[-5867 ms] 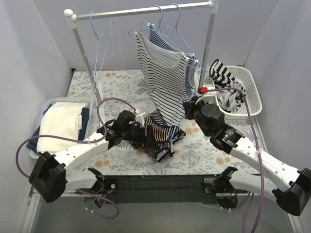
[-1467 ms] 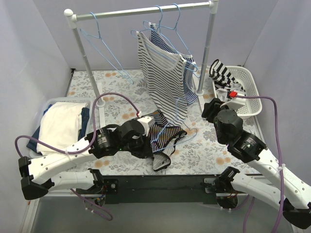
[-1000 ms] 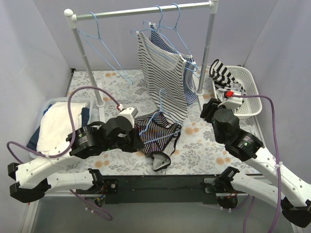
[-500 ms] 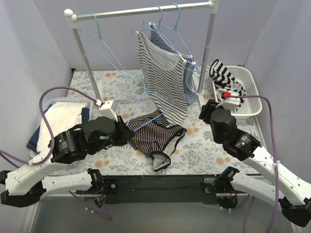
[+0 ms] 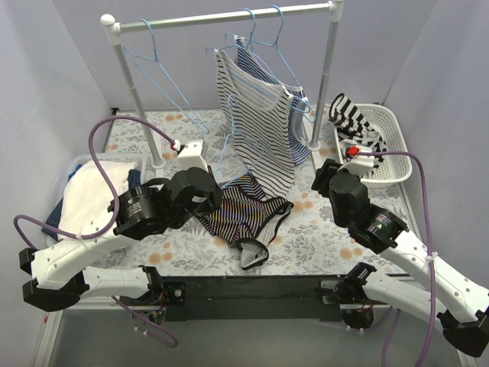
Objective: Remove the tank top from the hanger
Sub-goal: Place the hanger at the clothesline.
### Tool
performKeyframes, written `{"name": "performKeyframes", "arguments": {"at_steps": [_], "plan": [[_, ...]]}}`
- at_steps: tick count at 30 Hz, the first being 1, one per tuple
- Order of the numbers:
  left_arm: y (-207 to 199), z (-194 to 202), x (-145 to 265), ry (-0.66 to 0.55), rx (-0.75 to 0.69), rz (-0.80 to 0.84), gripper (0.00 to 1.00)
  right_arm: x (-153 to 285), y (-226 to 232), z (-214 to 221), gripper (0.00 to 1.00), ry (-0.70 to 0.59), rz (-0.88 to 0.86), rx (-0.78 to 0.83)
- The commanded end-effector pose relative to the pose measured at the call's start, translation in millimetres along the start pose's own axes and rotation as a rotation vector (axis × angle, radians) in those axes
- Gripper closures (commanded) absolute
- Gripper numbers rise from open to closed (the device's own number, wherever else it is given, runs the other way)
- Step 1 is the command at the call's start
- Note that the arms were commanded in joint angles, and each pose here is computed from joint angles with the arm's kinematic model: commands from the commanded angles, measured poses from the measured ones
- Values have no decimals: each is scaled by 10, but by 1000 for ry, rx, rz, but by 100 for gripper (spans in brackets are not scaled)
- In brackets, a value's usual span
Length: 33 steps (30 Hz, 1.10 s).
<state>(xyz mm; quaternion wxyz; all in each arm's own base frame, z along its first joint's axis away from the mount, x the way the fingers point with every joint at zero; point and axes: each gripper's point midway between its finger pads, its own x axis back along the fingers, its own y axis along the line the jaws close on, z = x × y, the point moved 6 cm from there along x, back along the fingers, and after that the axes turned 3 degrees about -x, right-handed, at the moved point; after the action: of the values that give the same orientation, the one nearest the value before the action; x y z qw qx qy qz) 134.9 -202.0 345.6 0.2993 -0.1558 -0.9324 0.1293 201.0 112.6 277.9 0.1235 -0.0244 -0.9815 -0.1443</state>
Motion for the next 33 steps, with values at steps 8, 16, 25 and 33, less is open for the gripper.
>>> {"name": "performKeyframes", "arguments": {"at_steps": [8,16,25,33], "plan": [[14,-593,112,-242,-17,-146,100,2,-19,48,37,0,6,-35],[61,-702,126,-279,-45,-234,100,0,-18,78,37,7,5,-51],[49,-787,165,-351,-116,-174,100,-42,-12,165,36,29,16,-38],[77,-947,287,-471,-125,-131,100,-60,-19,198,35,33,27,-44]]}}
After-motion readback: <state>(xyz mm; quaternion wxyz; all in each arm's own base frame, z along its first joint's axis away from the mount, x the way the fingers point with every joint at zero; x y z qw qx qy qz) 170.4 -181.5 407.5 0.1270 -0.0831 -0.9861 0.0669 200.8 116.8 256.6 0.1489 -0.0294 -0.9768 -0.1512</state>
